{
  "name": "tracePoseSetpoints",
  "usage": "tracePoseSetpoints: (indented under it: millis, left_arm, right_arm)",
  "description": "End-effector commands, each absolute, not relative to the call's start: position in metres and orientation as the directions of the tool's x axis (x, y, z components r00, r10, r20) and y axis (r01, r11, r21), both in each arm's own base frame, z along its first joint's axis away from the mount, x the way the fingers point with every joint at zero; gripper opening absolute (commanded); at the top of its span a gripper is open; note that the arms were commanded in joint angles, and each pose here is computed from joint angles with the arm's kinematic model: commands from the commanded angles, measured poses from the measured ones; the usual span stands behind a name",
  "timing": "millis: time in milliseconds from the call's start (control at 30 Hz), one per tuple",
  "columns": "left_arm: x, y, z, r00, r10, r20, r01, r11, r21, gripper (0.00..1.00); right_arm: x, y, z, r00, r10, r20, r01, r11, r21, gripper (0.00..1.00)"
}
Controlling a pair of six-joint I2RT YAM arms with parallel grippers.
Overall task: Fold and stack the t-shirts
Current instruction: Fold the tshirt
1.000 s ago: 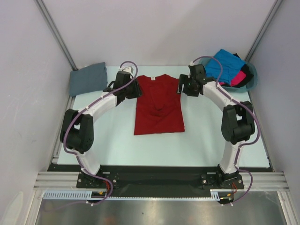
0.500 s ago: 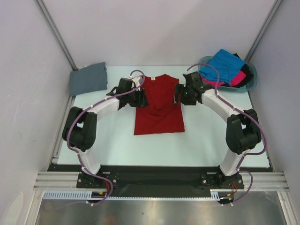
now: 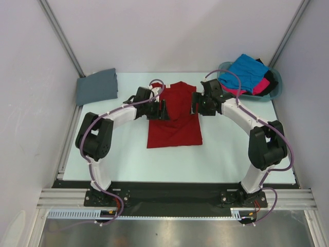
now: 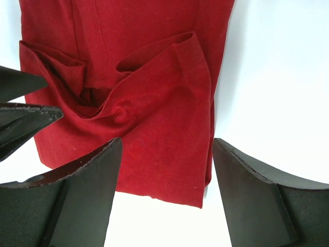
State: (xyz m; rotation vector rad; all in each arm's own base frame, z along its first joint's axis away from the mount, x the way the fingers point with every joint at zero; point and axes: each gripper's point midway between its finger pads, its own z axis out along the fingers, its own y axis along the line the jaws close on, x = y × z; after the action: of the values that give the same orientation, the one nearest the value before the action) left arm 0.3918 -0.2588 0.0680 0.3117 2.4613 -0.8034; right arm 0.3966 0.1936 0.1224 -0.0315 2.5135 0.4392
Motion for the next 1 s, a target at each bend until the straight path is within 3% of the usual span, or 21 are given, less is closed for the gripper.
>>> tracePoseSetpoints:
  millis: [0, 167, 300, 400, 867, 900, 967]
  left_arm:
    - [0.405, -0.265, 0.074, -0.832, 0.029, -0.555, 0.353, 0.798, -0.488, 0.69]
    - [0.411, -0.267, 0.072, -0.836, 0.034, -0.548, 0.35, 0.802, -0.484, 0.53]
    - [0.412, -0.264, 0.068, -0.838, 0.033, -0.545, 0.338, 0.815, -0.47, 0.18]
    - [0.414, -0.261, 0.064, -0.841, 0.036, -0.539, 0.329, 0.826, -0.458, 0.0]
    - [0.463, -0.26, 0.096, -0.78, 0.025, -0.625, 0.332, 0.864, -0.379, 0.01]
    - [0.464, -0.26, 0.095, -0.786, 0.028, -0.617, 0.33, 0.864, -0.381, 0.09]
    - [0.472, -0.26, 0.094, -0.787, 0.027, -0.617, 0.321, 0.871, -0.371, 0.39]
  right_arm:
    - [0.395, 0.193, 0.138, -0.809, 0.076, -0.583, -0.13, 0.944, 0.304, 0.76]
    - [0.393, 0.19, 0.135, -0.812, 0.072, -0.579, -0.124, 0.948, 0.293, 0.76]
    - [0.394, 0.189, 0.133, -0.815, 0.074, -0.575, -0.12, 0.949, 0.292, 0.76]
    - [0.394, 0.189, 0.131, -0.817, 0.074, -0.572, -0.12, 0.948, 0.294, 0.76]
    - [0.39, 0.193, 0.12, -0.831, 0.071, -0.552, -0.121, 0.945, 0.303, 0.76]
    - [0.389, 0.193, 0.119, -0.832, 0.07, -0.551, -0.121, 0.945, 0.304, 0.76]
    - [0.388, 0.193, 0.117, -0.834, 0.068, -0.547, -0.122, 0.945, 0.303, 0.75]
